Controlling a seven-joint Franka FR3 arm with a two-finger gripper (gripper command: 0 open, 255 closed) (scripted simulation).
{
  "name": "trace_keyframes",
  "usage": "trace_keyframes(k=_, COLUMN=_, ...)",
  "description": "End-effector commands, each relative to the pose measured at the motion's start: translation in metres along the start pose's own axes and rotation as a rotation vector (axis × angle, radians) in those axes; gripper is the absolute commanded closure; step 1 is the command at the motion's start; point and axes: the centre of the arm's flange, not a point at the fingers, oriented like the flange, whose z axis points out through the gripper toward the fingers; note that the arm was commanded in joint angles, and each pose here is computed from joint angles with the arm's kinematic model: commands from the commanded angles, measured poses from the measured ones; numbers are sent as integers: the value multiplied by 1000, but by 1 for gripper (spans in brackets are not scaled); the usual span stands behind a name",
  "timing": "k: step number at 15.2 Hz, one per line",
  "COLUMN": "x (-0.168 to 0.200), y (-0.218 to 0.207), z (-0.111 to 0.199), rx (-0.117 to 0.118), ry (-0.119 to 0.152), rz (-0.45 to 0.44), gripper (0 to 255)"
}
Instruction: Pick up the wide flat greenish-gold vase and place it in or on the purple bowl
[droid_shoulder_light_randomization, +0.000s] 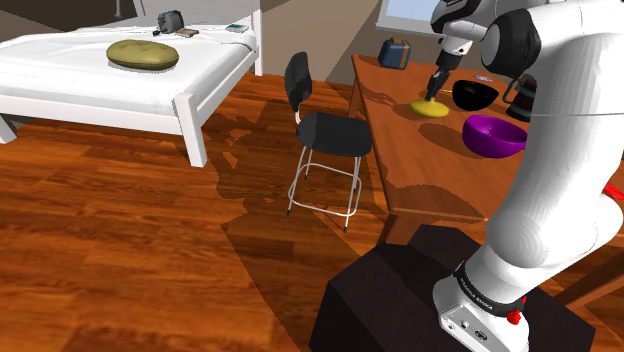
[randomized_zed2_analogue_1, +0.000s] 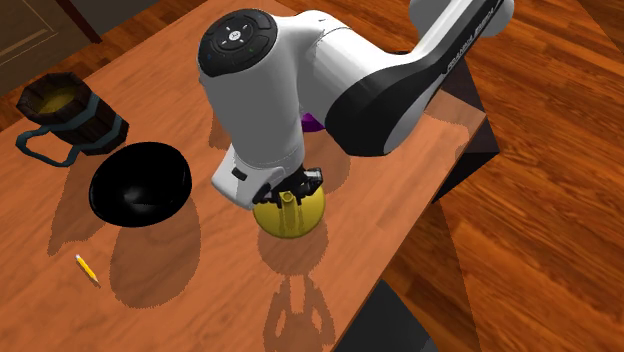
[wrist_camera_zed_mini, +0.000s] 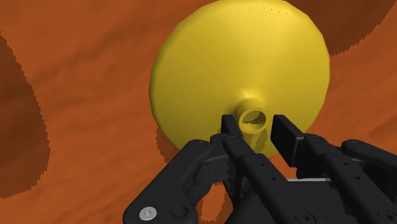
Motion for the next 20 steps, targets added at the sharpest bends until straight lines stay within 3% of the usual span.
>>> trace_keyframes(k=1, x=1, y=-1, z=-10, rx=0, ry=0, rz=0, gripper=255)
trace_keyframes(k=20, x=6, y=-4, z=-110, rx=0, ry=0, rz=0, gripper=255)
